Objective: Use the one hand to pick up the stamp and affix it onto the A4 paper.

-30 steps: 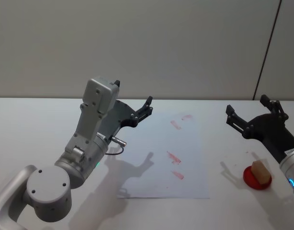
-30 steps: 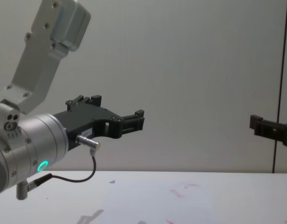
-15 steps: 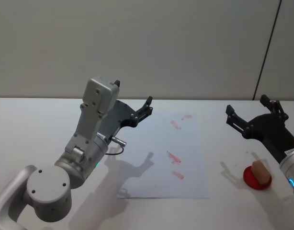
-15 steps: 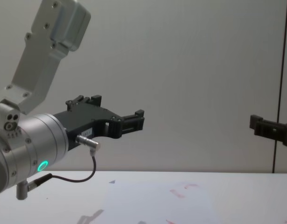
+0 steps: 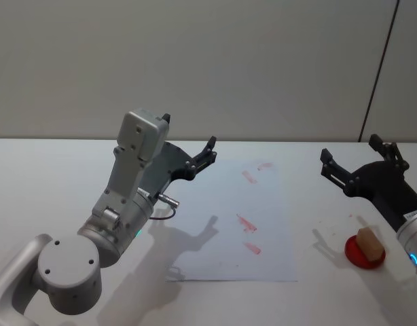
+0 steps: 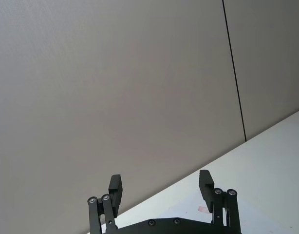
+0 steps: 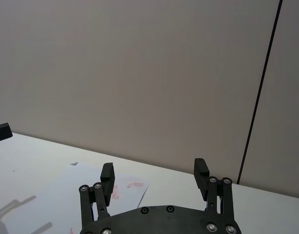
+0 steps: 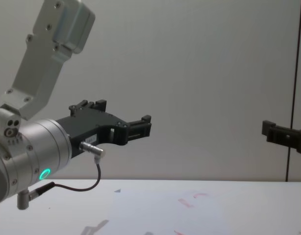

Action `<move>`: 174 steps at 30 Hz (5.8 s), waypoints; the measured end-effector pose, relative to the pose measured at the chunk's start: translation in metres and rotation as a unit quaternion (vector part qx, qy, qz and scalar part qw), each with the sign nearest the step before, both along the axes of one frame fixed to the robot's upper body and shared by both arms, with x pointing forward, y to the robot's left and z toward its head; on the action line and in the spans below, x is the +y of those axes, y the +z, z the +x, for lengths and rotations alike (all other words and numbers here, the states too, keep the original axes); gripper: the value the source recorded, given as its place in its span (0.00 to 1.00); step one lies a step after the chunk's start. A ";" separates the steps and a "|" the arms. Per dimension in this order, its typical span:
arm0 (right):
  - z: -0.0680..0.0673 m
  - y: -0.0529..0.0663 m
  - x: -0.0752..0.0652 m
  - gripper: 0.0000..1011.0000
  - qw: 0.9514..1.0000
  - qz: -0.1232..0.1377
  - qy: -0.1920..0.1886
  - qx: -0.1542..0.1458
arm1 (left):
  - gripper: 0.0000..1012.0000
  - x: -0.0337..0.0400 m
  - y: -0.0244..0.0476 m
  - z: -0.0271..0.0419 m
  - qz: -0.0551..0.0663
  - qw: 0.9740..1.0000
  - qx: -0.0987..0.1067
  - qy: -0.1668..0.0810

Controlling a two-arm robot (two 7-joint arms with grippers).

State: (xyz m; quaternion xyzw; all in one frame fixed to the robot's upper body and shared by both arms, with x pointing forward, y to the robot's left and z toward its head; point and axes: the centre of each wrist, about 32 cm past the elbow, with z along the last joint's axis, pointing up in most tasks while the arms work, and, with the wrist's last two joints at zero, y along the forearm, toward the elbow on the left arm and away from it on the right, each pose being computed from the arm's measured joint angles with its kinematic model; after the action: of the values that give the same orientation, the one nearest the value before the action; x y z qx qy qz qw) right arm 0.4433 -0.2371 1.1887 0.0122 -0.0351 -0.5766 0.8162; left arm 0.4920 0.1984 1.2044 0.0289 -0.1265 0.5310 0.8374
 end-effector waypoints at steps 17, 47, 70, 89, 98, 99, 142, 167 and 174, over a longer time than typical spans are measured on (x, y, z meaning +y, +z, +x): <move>0.000 0.000 0.000 0.99 1.000 0.001 0.001 0.000 | 0.99 0.0000 0.0000 0.0000 0.000 1.000 0.000 0.000; -0.070 -0.010 -0.041 0.99 0.993 -0.008 -0.063 0.102 | 0.99 0.0000 0.0000 0.0000 0.000 1.000 0.000 0.000; -0.055 -0.025 -0.036 0.99 0.979 -0.051 -0.056 0.189 | 0.99 0.0000 0.0000 0.0000 0.000 1.000 0.000 0.000; -0.042 -0.038 -0.022 0.99 0.972 -0.058 -0.051 0.224 | 0.99 0.0000 0.0000 0.0000 0.000 1.000 0.000 0.000; -0.040 -0.040 -0.020 0.94 0.970 -0.060 -0.051 0.229 | 0.99 0.0000 0.0000 0.0000 0.000 1.000 0.000 0.000; -0.040 -0.040 -0.020 0.90 0.970 -0.060 -0.052 0.229 | 0.99 0.0000 0.0000 0.0000 0.000 1.000 0.000 0.000; -0.037 -0.036 -0.017 0.22 0.979 -0.052 -0.053 0.190 | 0.99 0.0000 0.0000 0.0000 0.000 1.000 0.000 0.000; -0.016 -0.002 0.009 0.22 0.990 -0.032 0.064 0.118 | 0.99 0.0000 0.0000 0.0000 0.000 1.000 0.000 0.000; -0.004 -0.005 0.025 0.22 0.981 -0.051 0.112 0.147 | 0.99 0.0000 0.0000 0.0000 0.000 1.000 0.000 0.000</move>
State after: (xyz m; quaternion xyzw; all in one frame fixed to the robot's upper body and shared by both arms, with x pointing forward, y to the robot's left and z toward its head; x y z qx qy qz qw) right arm 0.4388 -0.2121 1.1832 -0.1106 0.0580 -0.4748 0.8712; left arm 0.4920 0.1984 1.2044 0.0289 -0.1264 0.5311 0.8373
